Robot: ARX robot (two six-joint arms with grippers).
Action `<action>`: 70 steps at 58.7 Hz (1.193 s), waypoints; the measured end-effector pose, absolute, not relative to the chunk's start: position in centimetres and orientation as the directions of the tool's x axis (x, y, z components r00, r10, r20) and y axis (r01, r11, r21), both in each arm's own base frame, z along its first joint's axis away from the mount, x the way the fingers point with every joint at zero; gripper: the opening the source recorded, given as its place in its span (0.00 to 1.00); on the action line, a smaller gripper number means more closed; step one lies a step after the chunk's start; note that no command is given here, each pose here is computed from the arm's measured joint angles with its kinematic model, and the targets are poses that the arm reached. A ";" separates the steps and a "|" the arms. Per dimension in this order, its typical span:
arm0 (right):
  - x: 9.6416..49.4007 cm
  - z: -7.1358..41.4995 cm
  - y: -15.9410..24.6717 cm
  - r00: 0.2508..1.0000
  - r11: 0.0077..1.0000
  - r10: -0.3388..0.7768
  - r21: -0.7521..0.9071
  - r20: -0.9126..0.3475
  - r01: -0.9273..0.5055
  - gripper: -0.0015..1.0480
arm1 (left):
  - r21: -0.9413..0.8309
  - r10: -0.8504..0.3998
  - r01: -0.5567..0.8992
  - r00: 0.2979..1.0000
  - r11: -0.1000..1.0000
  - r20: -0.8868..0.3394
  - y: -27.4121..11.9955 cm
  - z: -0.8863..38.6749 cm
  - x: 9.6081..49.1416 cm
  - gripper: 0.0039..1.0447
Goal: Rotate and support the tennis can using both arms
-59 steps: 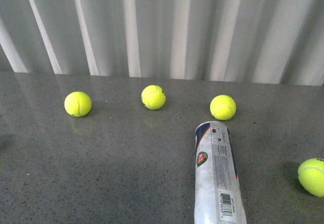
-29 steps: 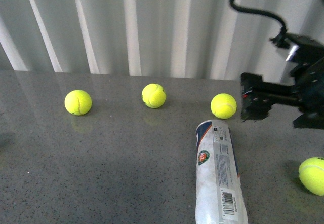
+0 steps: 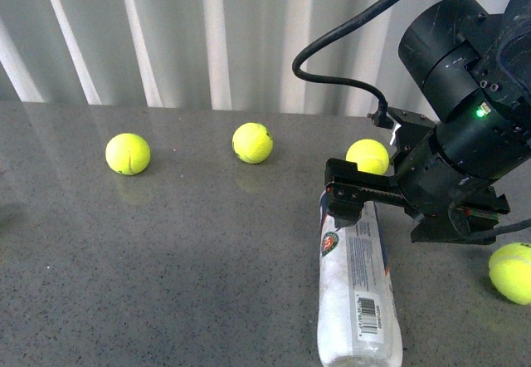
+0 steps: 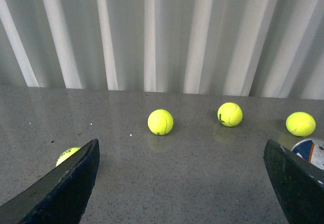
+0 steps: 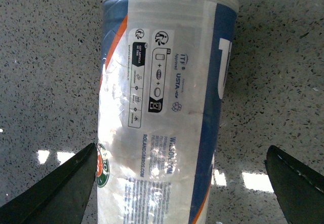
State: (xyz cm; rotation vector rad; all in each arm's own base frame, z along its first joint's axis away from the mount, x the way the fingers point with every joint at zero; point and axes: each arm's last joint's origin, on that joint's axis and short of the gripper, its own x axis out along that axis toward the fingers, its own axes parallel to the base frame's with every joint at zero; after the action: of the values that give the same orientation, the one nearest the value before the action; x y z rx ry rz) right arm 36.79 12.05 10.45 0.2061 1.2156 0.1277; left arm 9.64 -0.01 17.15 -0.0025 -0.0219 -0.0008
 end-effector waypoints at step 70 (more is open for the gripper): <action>38.2 7.9 13.4 0.365 0.977 0.211 0.209 -0.907 -0.046 0.21 | -0.002 -0.001 0.001 1.000 1.000 0.021 0.0 17.1 9.6 0.94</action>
State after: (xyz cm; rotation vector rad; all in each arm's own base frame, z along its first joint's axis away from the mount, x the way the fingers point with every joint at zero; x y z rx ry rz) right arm 38.24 13.45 7.92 0.1574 1.1867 0.1655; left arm 9.64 -0.01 17.14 -0.0025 -0.0212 -0.0008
